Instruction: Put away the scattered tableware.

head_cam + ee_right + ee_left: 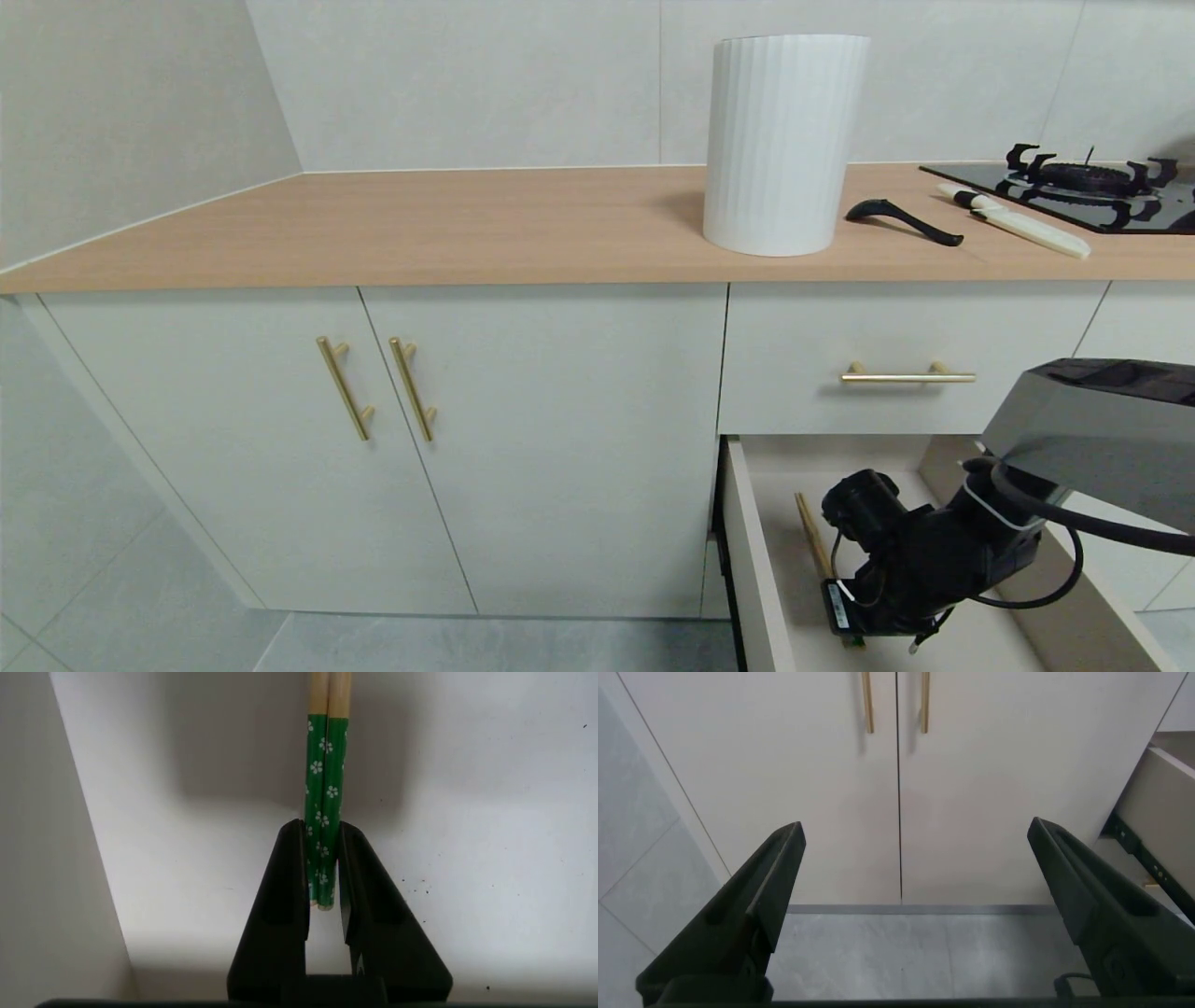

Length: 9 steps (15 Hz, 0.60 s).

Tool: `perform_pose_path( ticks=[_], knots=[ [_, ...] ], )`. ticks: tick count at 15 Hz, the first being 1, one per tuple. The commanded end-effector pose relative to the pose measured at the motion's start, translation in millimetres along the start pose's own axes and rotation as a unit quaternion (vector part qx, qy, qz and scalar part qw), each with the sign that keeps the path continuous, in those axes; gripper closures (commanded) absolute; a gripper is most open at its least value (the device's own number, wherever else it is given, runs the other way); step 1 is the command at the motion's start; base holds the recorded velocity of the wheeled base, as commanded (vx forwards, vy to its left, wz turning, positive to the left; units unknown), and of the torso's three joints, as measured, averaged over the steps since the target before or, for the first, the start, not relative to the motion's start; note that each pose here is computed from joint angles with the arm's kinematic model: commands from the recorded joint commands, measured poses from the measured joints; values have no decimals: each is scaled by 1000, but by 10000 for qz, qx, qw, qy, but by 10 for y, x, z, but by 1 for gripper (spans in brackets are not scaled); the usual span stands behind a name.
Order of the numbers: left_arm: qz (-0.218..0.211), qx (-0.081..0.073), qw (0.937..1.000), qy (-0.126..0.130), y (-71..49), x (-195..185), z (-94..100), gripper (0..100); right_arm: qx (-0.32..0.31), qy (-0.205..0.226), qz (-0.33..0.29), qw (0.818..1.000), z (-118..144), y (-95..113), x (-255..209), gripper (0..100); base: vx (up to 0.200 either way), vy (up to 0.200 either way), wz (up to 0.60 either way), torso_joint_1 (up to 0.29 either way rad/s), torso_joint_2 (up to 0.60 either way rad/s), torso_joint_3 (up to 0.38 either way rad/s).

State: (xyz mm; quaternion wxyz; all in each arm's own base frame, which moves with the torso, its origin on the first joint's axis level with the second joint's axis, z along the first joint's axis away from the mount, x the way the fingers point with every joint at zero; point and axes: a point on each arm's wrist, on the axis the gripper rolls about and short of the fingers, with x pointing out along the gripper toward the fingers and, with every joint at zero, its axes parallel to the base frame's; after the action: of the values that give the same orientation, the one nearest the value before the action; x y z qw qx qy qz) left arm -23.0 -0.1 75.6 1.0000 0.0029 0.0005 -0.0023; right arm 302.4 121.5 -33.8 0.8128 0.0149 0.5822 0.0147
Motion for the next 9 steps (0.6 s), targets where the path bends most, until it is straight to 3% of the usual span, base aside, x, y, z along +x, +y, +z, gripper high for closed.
perform_pose_path(
  ticks=[1, 2, 8, 9],
  knots=[
    [0, 2, 10000, 2, 0, 0, 0, 0, -3, 5, 2, 10000, 0, 2, 4, 100, 0, 0, 0, 0, 0, 0],
    [0, 2, 10000, 2, 0, 0, 0, 0, -3, 5, 2, 10000, 0, 2, 4, 0, 0, 0, 0, 0, 0, 0],
    [0, 2, 10000, 2, 0, 0, 0, 0, 8, -37, 19, 10000, 10, 3, -32, 0, 0, 0, 0, 0, 0, 0],
    [0, 2, 10000, 2, 0, 0, 0, 0, 24, -211, 79, 9997, 47, 4, -180, 0, 0, 0, 0, 0, 0, 0]
  ],
)
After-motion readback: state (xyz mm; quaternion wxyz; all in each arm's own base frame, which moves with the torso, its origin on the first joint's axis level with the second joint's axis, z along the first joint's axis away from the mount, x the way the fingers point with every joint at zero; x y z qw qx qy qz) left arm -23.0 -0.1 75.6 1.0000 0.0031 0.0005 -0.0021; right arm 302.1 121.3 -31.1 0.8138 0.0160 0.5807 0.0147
